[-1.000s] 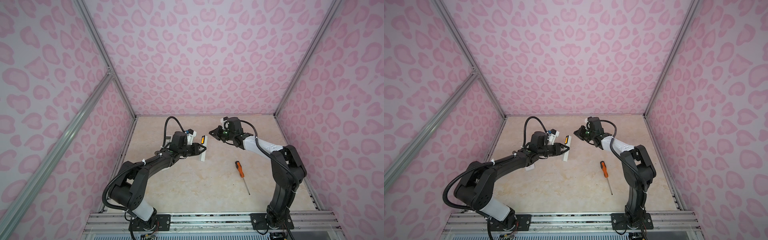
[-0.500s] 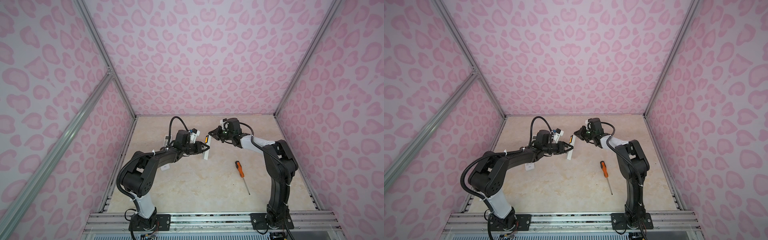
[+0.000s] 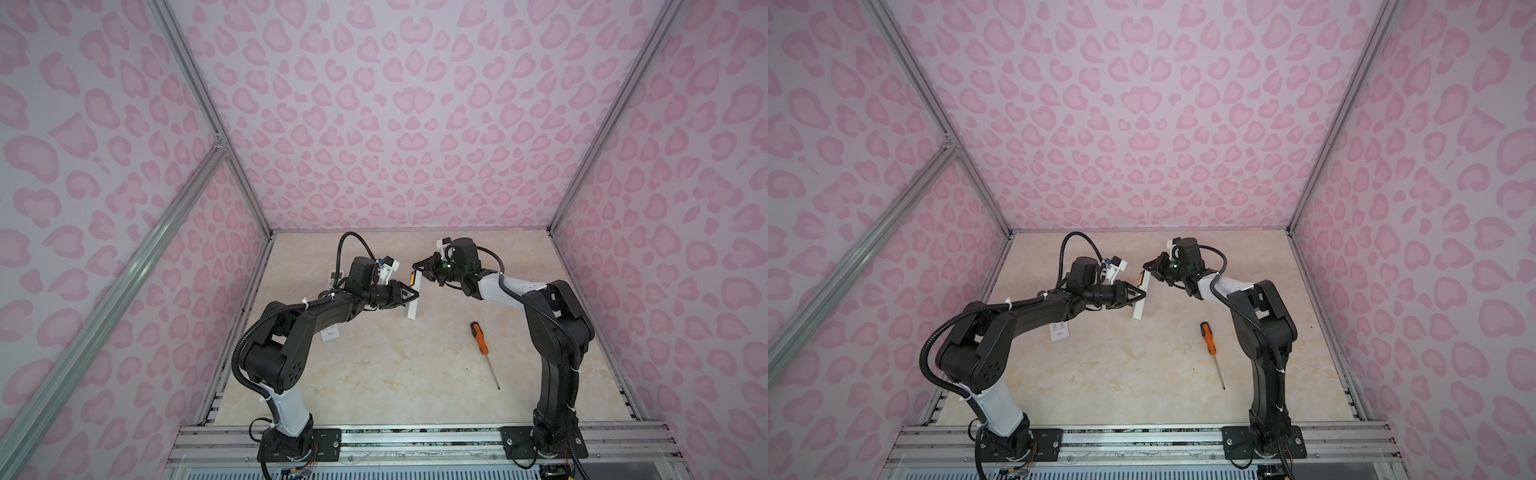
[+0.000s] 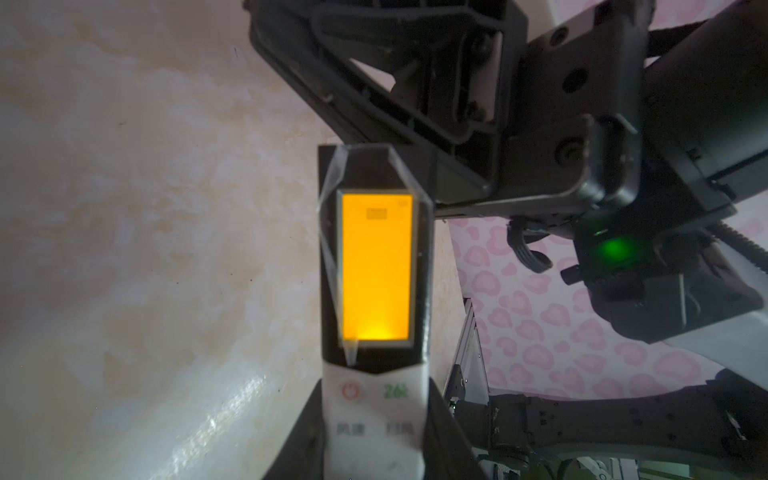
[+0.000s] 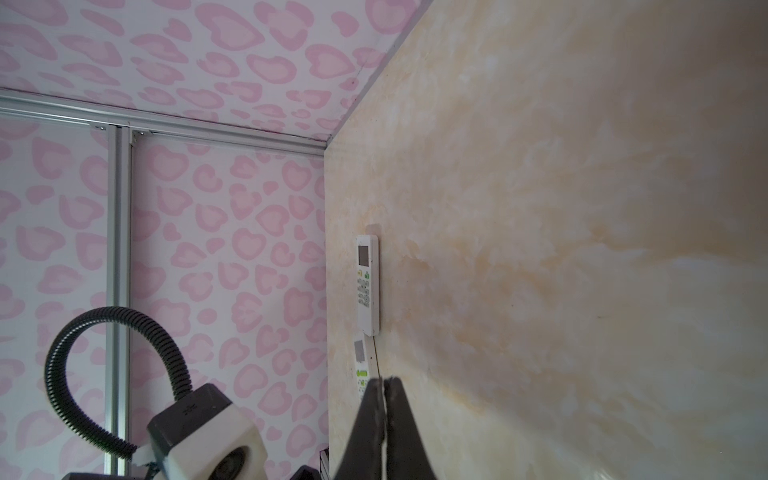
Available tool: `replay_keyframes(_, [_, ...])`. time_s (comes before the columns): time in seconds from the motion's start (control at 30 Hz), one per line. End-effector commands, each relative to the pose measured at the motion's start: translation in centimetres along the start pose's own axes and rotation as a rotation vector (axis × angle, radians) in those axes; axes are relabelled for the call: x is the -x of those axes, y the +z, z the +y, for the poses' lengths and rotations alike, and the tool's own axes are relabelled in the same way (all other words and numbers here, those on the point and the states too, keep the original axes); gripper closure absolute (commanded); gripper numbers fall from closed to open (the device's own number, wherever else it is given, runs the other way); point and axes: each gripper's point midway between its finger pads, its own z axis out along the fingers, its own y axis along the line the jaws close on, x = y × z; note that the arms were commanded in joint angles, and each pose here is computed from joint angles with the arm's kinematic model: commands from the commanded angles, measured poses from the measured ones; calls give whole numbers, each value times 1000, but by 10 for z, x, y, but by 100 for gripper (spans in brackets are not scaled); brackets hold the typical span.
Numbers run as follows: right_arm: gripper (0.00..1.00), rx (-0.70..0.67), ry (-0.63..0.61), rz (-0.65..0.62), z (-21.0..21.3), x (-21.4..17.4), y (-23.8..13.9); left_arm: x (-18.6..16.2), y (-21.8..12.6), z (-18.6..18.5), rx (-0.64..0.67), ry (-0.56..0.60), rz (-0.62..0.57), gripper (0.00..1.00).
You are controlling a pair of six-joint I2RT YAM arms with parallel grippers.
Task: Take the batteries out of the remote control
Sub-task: 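Grasp the remote's battery end with the right gripper from the left gripper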
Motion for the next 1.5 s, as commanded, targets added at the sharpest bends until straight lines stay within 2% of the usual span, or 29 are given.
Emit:
replay_keyframes(0.0, [100,42,66,66,-3,-19,11,22,6,-20,-80,100,-45,96])
replay_keyframes(0.13, [100,70,113,31,-9,-8,15,29,19,-4,-66,80,-51,96])
replay_keyframes(0.33, [100,36,124,-20,-34,14,18,36,35,22,-41,58,-64,96])
replay_keyframes(0.47, [100,-4,100,-72,-44,38,4,41,34,24,-47,61,-75,96])
replay_keyframes(0.5, [97,-14,87,-93,-44,47,-5,43,30,21,-50,71,-83,96])
replay_keyframes(0.63, [67,-69,16,-163,-37,70,-48,50,9,9,-63,100,-107,96])
replay_keyframes(0.73, [63,-74,-34,-193,-26,75,-78,59,-13,-6,-85,126,-139,96])
replay_keyframes(0.9, [59,-1,-191,-161,14,39,-104,73,-51,-34,-108,198,-203,96])
replay_keyframes(1.07, [54,190,-384,-54,79,-25,-107,73,-74,-78,-195,303,-194,97])
replay_keyframes(1.27, [49,421,-466,26,140,-62,-120,68,-103,-138,-253,413,-234,97])
replay_keyframes(1.47, [38,566,-547,95,191,-95,-123,65,-118,-174,-306,416,-239,96])
